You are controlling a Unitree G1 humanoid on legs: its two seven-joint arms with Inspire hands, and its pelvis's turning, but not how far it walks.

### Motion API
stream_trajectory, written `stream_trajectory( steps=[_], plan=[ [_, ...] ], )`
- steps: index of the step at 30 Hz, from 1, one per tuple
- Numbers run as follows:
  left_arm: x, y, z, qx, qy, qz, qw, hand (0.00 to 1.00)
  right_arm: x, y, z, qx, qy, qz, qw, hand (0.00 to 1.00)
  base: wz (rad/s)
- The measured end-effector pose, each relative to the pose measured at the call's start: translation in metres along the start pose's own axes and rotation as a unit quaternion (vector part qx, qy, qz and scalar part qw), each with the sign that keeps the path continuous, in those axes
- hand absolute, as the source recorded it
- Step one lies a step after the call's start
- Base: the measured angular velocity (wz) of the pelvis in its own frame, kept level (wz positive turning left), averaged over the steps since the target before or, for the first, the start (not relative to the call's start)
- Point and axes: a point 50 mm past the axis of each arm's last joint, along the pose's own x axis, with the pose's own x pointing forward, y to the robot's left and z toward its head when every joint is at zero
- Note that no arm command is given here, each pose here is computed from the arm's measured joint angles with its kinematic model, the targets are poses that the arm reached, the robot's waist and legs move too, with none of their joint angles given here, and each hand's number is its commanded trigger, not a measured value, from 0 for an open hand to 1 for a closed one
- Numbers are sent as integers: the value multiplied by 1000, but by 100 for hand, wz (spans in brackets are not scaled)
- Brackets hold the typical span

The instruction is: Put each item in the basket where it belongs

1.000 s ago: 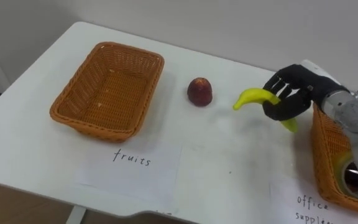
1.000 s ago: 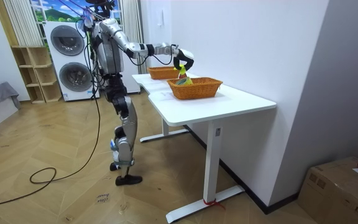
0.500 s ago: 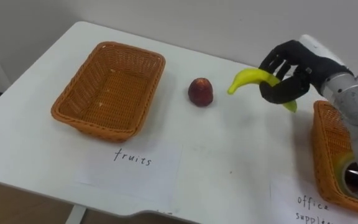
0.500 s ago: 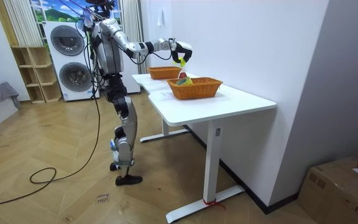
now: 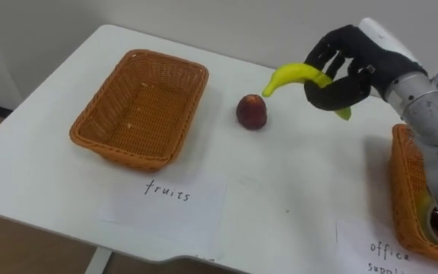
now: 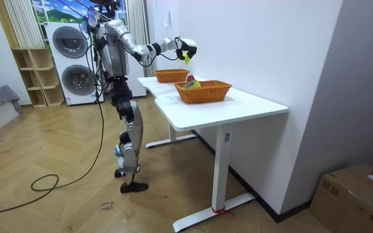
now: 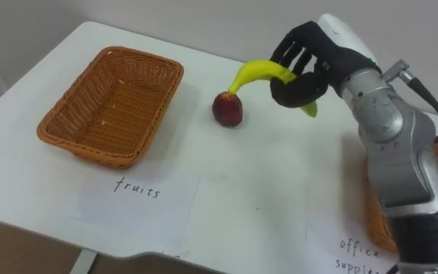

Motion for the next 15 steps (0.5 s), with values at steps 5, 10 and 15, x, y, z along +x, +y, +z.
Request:
stream_trajectory(
  steps=[5,10,15],
  plan=[
    [-1,-2,-4,0,7,-1,1000,0,6,0,12,33,-22,-4,999,100,0],
    [-1,-3,-5,5,12,-2,1000,0,9,-4,18,48,-33,-10,998,100,1],
    [-2,-1,-6,6,10,1,1000,0,13,-5,26,41,-45,-15,998,100,9]
  ],
)
